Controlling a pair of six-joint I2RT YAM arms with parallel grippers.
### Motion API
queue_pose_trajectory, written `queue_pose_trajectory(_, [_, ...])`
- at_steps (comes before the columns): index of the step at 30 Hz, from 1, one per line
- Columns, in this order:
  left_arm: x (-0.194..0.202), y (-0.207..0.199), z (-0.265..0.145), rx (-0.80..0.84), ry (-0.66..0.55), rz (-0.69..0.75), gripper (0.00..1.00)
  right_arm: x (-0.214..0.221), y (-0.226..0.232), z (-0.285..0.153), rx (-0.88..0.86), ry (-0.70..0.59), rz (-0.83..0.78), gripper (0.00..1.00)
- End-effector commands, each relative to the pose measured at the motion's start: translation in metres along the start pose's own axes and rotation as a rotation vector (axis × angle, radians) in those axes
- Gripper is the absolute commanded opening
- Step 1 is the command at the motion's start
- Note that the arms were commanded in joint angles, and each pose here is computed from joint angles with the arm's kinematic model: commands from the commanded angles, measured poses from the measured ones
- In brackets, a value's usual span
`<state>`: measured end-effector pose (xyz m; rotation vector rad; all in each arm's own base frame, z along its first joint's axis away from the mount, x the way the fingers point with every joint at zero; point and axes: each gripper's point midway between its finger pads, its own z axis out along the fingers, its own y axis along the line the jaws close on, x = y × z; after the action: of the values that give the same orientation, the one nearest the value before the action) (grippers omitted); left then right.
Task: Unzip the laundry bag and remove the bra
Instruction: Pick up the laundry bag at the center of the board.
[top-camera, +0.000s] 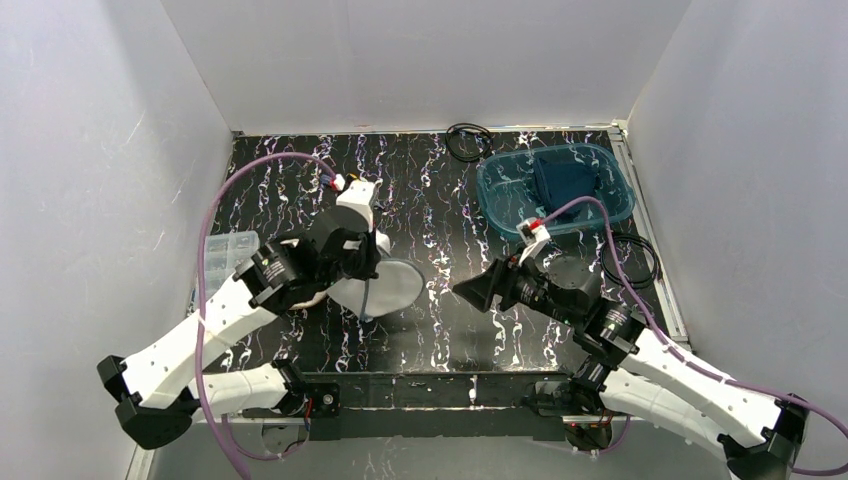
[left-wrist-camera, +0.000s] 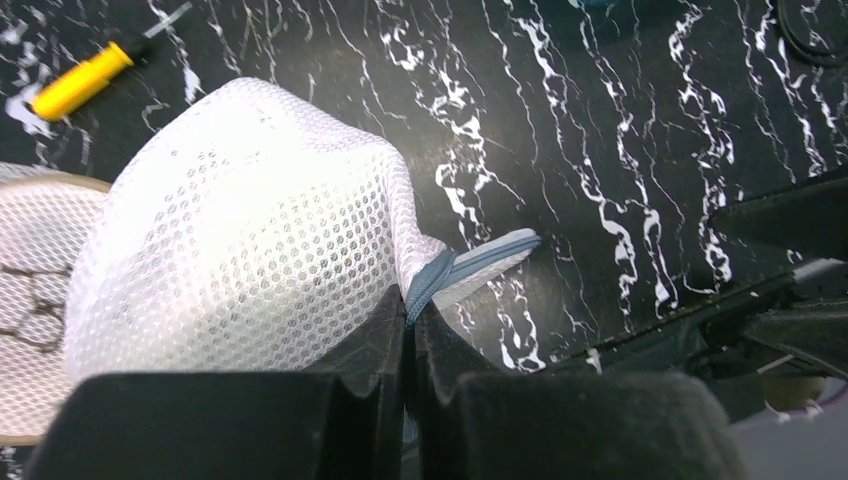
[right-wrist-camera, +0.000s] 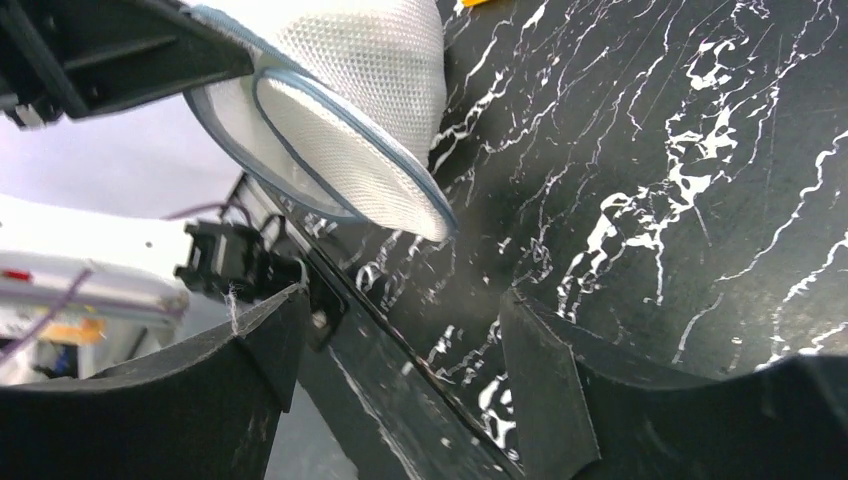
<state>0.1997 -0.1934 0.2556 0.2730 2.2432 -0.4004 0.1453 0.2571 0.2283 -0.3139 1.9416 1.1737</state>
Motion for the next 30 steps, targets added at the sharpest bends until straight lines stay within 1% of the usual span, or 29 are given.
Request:
queue_pose_trajectory(1, [-0.016, 0.012, -0.003, -0.102, 0.007, 0.085, 0.00, -0.048, 0.027, 0.011, -0.031, -0.136, 0.189, 0.77])
queue_pose_trajectory(4, [-0.012, 0.009, 0.010, -0.130, 0.034, 0.053, 0.00, -0.049, 0.035, 0.024, -0.048, -0.110, 0.265, 0.78])
queue_pose_trajectory(6, [-0.006, 0.010, 0.019, -0.157, 0.045, 0.020, 0.00, -0.051, 0.034, 0.030, -0.039, -0.117, 0.300, 0.78])
queue_pose_trajectory(9, [0.004, 0.010, 0.030, -0.175, 0.054, -0.038, 0.00, -0.052, 0.021, 0.037, 0.022, -0.146, 0.364, 0.79])
queue_pose_trajectory(11, [0.011, 0.009, 0.036, -0.173, 0.055, -0.077, 0.00, -0.052, 0.020, 0.042, 0.014, -0.159, 0.417, 0.79])
queue_pose_trajectory(13, [0.016, 0.008, 0.040, -0.174, 0.060, -0.105, 0.00, -0.046, 0.017, 0.050, 0.022, -0.144, 0.452, 0.79])
queue_pose_trajectory(15, [0.019, 0.005, 0.043, -0.160, 0.064, -0.121, 0.00, -0.044, 0.016, 0.057, 0.043, -0.125, 0.459, 0.80])
queue_pose_trajectory(18, [0.021, -0.002, 0.047, -0.125, 0.068, -0.141, 0.00, -0.041, 0.008, 0.070, 0.101, -0.102, 0.448, 0.84])
queue_pose_trajectory(22, [0.022, -0.008, 0.049, -0.093, 0.065, -0.149, 0.00, -0.039, 0.001, 0.085, 0.158, -0.079, 0.466, 0.85])
queue_pose_trajectory(25, [0.026, -0.008, 0.050, -0.095, 0.068, -0.148, 0.00, -0.036, 0.001, 0.096, 0.177, -0.057, 0.490, 0.85])
queue_pose_trajectory(30, [0.031, -0.008, 0.053, -0.090, 0.071, -0.159, 0.00, -0.024, -0.002, 0.108, 0.224, -0.010, 0.477, 0.79])
